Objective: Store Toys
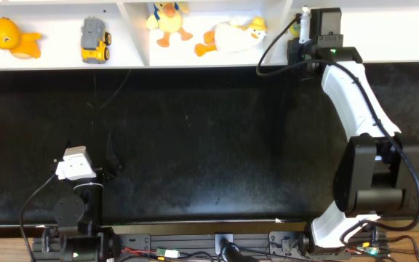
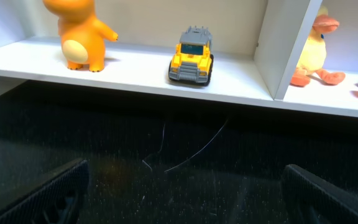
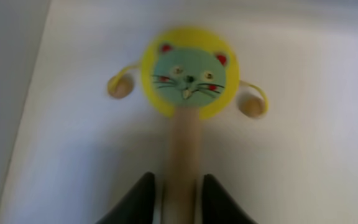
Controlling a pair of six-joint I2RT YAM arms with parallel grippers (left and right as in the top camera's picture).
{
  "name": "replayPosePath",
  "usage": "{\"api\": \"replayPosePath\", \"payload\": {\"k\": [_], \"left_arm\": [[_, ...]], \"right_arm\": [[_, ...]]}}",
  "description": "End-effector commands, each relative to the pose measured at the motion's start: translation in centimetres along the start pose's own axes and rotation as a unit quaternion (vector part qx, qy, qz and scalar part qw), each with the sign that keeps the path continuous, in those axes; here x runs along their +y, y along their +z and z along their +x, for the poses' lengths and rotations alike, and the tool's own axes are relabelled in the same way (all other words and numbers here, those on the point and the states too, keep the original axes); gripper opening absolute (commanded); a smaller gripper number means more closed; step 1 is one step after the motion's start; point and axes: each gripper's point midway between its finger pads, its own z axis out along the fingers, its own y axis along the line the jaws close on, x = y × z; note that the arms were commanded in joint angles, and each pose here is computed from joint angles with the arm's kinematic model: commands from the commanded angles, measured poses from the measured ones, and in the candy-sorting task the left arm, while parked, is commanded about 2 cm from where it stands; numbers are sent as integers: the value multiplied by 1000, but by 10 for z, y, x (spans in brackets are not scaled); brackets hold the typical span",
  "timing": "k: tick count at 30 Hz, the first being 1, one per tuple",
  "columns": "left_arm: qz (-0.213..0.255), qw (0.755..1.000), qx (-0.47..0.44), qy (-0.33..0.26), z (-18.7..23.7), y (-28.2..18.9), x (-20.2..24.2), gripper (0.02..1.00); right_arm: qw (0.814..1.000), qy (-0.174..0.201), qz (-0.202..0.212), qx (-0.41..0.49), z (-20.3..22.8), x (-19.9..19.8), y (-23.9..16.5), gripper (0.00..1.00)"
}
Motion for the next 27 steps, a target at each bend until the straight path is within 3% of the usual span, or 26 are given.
{"api": "replayPosePath", "payload": {"k": [1, 4, 9, 14, 17, 27], "left_arm": [[1, 1000, -3, 9, -1, 0, -1, 998], [1, 1000, -3, 9, -1, 0, -1, 998], [1, 1000, -3, 9, -1, 0, -1, 998], [1, 1000, -3, 9, -1, 0, -1, 998], [1, 1000, -3, 9, -1, 0, -1, 998], [1, 1000, -3, 9, -1, 0, -1, 998]], "right_arm": [[1000, 13, -10, -11, -11, 2, -2, 402], [1000, 17, -12, -8, -9, 3, -3, 472], [1000, 15, -13, 2, -5, 4, -18, 704], [1000, 15, 7, 4, 7, -3, -56, 818], [1000, 11, 15, 0, 21, -2, -74, 998], [999, 10, 26, 26, 107, -2, -141, 998]]}}
